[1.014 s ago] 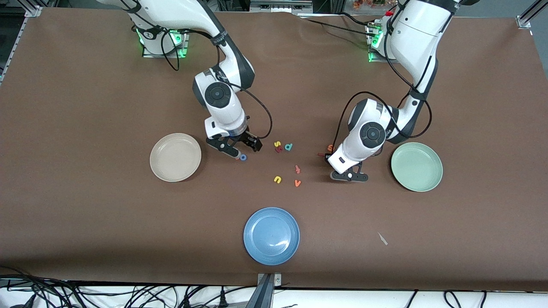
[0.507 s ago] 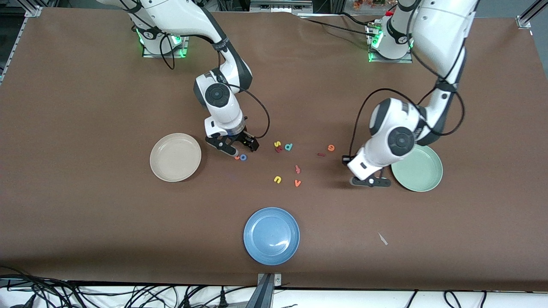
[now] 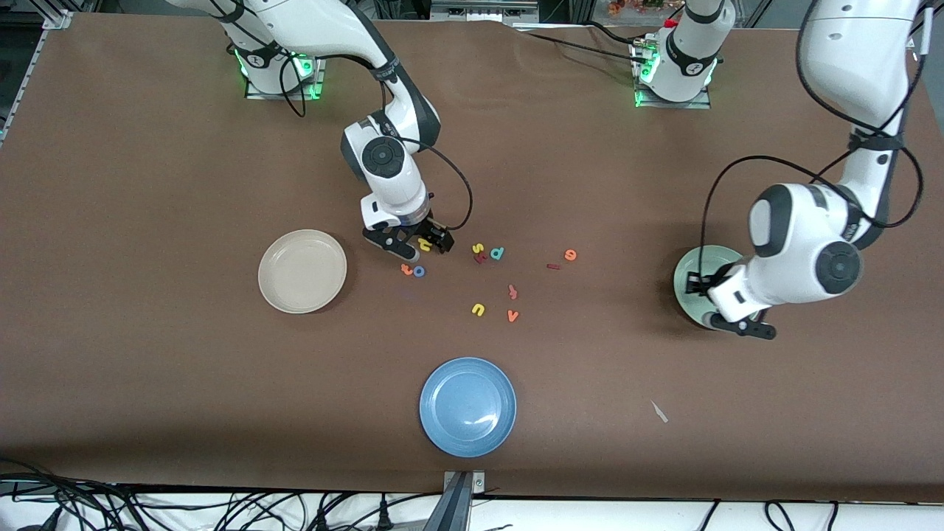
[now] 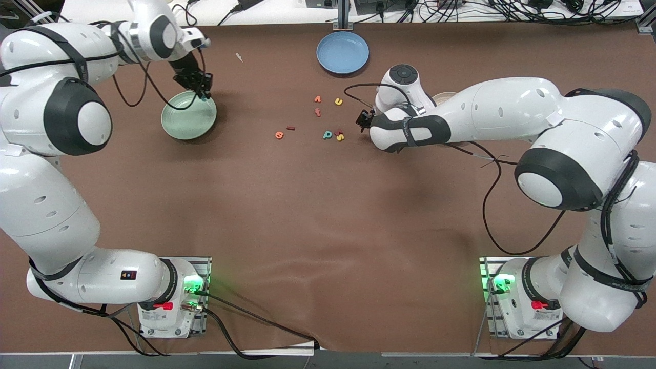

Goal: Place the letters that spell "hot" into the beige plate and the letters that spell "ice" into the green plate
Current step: 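Carry the teal c onto the green plate and open the left gripper, then grasp the orange letter with the left gripper while the right gripper lowers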

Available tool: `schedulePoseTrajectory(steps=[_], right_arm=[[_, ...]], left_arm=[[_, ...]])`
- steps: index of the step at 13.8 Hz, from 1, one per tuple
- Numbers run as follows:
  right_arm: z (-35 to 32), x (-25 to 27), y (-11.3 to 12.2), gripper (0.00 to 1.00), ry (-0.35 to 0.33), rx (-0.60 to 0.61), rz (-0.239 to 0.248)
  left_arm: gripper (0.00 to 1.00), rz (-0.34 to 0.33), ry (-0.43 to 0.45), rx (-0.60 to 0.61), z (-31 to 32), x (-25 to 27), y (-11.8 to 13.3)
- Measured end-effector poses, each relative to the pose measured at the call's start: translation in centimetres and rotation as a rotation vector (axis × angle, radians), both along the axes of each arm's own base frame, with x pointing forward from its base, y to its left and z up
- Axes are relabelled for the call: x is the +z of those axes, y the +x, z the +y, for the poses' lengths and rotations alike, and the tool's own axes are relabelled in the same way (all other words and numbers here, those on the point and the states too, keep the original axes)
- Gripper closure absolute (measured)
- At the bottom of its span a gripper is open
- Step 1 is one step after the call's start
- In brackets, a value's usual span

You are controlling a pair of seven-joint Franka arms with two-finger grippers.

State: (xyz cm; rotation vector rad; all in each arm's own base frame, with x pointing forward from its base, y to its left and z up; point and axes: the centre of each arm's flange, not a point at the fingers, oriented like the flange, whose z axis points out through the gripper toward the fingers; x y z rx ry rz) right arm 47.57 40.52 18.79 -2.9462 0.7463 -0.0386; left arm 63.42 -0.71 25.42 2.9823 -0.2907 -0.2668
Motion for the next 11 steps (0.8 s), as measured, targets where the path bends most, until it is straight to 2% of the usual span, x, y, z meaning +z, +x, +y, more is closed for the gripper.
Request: schedulePoseTrajectory(steps=[2, 3, 8, 10, 11], right_arm=[[-0.3, -0.2, -0.3, 0.00, -0.006, -0.001, 0.008], [-0.5, -0.3, -0.5, 0.00, -0.009, -0.001, 0.011], [-0.8, -0.7, -0.8, 0.02, -0.015, -0.002, 0.019], [-0.8, -0.8, -0.9, 0.04, -0.017, -0.002, 0.020], [-0.9, -0.8, -0.9, 0.05, -0.017, -0.002, 0.020]], left_arm=[[0.76, 0.018, -0.012, 0.001, 3.4, -1.4, -0.4], [0.70, 0.030, -0.014, 0.006, 4.0, -2.1, -0.7], [0.21, 0.034, -0.023, -0.027, 0.8, -2.2, -0.6], [0.01, 0.045, -0.001, 0.025, -2.9, -1.6, -0.7], [0.00, 0.052, 0.019, 0.071, -5.6, -1.2, -0.9]])
